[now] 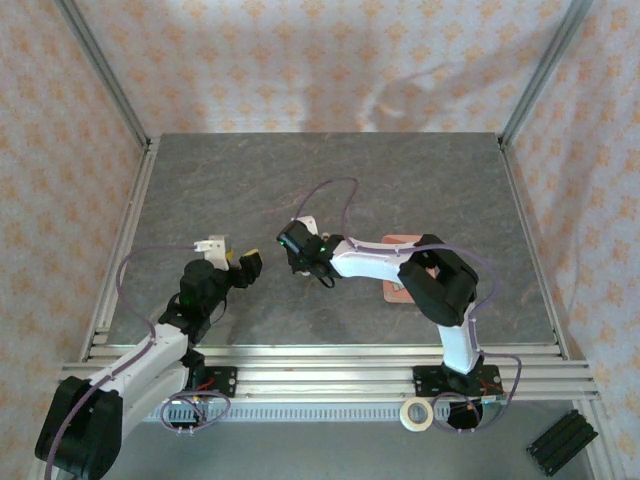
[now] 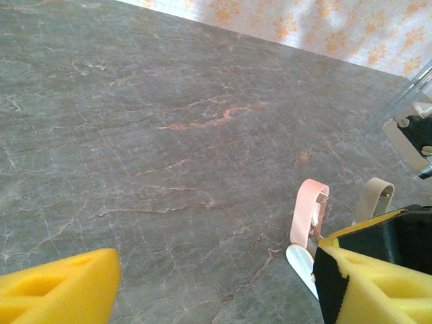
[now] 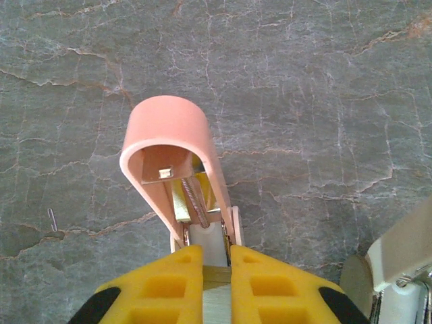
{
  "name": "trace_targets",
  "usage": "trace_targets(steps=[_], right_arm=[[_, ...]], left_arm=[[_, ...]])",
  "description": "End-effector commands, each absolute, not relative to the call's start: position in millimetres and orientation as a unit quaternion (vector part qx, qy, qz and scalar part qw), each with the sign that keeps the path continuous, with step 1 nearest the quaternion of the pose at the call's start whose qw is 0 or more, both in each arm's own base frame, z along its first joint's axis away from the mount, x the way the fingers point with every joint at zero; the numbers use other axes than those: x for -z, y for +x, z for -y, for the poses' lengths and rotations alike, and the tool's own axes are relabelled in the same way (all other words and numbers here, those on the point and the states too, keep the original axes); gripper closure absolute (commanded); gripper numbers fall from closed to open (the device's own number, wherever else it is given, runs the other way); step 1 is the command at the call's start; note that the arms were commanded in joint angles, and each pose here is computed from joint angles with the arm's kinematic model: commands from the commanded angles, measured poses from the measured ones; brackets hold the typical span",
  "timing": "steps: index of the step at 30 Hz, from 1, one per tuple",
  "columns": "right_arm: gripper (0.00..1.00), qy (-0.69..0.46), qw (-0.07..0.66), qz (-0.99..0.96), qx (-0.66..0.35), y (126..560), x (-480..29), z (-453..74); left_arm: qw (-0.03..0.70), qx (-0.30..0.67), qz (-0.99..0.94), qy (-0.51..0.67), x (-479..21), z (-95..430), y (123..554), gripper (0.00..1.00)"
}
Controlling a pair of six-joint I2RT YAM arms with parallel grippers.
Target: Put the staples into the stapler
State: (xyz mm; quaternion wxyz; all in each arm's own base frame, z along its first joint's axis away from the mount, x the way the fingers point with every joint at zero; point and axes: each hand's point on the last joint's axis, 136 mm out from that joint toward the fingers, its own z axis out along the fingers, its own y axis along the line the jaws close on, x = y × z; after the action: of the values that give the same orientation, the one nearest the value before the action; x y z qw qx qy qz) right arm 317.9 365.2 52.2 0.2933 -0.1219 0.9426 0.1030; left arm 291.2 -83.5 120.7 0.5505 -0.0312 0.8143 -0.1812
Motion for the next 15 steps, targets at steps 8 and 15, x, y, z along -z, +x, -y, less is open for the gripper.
trace_targets(steps=[8,15], right_arm=[[0.87,-0.11,0.285,-0.948,-0.092,316.6,-44.3,-358.4],[0.87,-0.11,0.285,-0.948,-0.093,313.1,-48.7,-355.5]], left_arm=[[0.554,0.171,-0.814,-0.026,-118.5,80.0,291.0,0.24],[0.553,0.172,-0.815,-0.025,-118.2,80.6,290.9,0.24]])
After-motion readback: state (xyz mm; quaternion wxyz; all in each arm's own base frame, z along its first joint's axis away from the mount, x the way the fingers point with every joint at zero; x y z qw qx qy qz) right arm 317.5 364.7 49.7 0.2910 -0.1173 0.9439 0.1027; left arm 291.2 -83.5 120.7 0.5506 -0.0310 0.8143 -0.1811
